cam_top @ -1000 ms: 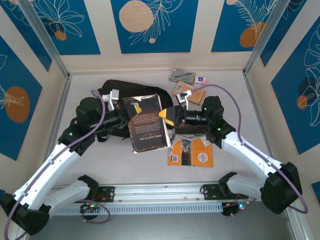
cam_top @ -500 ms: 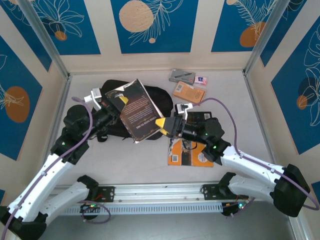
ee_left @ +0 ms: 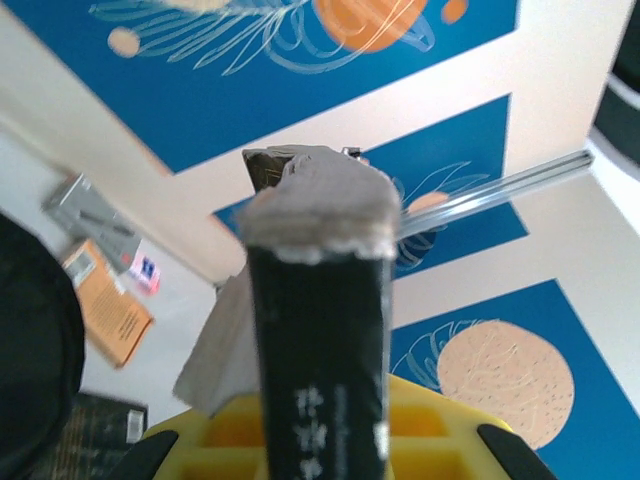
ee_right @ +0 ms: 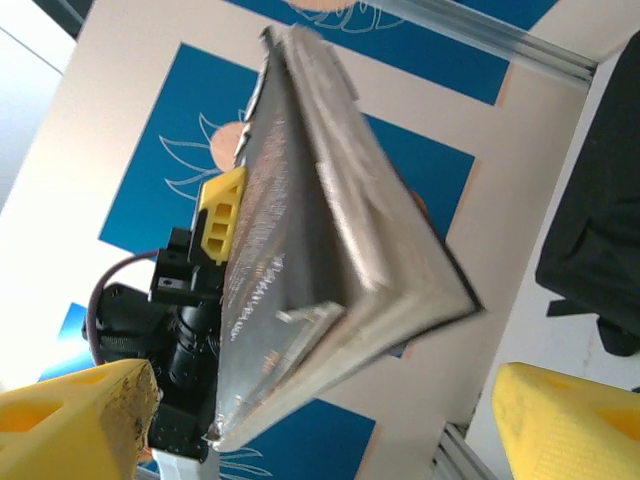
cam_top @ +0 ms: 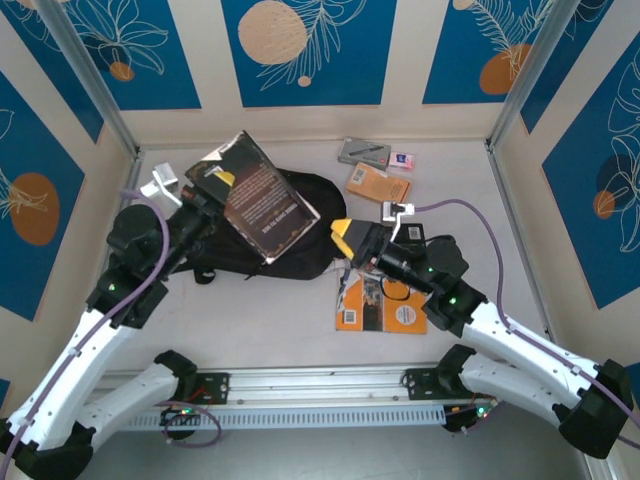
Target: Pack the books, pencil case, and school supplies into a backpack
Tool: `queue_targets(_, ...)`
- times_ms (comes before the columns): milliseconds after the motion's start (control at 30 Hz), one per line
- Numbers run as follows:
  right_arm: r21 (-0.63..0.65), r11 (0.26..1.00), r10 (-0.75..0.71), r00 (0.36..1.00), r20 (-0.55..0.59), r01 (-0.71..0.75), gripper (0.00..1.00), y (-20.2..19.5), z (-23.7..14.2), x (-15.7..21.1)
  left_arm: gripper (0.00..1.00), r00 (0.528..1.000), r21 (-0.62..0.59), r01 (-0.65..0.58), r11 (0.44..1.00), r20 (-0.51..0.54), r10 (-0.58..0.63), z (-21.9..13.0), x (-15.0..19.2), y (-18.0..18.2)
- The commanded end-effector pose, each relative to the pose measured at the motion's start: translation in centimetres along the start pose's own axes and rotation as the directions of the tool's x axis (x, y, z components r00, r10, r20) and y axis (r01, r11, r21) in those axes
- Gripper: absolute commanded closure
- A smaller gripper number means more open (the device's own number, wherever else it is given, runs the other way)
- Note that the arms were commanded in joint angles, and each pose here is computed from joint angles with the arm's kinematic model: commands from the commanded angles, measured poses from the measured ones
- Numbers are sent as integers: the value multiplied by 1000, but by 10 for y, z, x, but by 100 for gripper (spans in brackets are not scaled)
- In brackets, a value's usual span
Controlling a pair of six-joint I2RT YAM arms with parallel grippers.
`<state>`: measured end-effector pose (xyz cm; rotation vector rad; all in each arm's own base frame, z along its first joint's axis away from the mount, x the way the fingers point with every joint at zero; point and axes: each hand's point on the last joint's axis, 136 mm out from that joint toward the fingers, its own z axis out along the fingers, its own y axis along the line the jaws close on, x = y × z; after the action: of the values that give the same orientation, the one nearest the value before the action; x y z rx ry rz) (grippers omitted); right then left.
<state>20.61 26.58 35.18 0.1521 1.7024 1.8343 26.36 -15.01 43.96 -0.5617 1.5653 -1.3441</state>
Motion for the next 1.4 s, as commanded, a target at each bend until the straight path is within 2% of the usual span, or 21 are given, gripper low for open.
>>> queue_targets(0, 7, 994, 107, 994, -34, -107, 11, -15, 12, 7, 100, 994, 93, -12, 996, 112, 1, -10, -26, -34)
queue_targets(133, -109, 987, 110, 989, -103, -121, 7, 15, 34, 20, 100, 994, 108, 28, 994, 100, -38, -3, -23, -33)
queue_targets(300, -246, 969, -5, 994, -112, -23, 5, 59, 47, 30, 100, 995, 101, 58, 993, 76, -65, 2, -17, -26)
queue_targets(533, -287, 958, -14, 1000, -28, 5, 7, 64, 57, 21, 100, 994, 70, 94, 993, 57, -98, 1, -10, -10)
queue_targets(733, -307, 952, -17, 1000, 3, 17, 9, 67, 71, 12, 100, 992, 45, 107, 993, 55, -109, -3, -6, 1)
queue_targets(867, -298, 953, -36, 998, 55, 51, 12, 69, 72, 0, 100, 992, 38, 108, 993, 57, -110, -6, -6, 4)
queue_targets(1033, -247, 967, -32, 993, 113, 60, 22, 59, 72, -14, 100, 991, 33, 122, 992, 43, -123, -4, -2, 8)
queue_targets(1133, -232, 972, -15, 992, 123, 43, 33, 51, 74, -18, 100, 990, 24, 134, 991, 38, -135, -3, 1, 13)
queue_targets(1267, -210, 977, -4, 993, 121, 30, 54, 44, 79, -20, 100, 989, 11, 146, 989, 15, -146, 2, 9, 19)
queue_targets(1367, -183, 983, 6, 993, 115, 15, 60, 37, 82, -20, 100, 988, -1, 152, 988, -2, -152, 6, 16, 24)
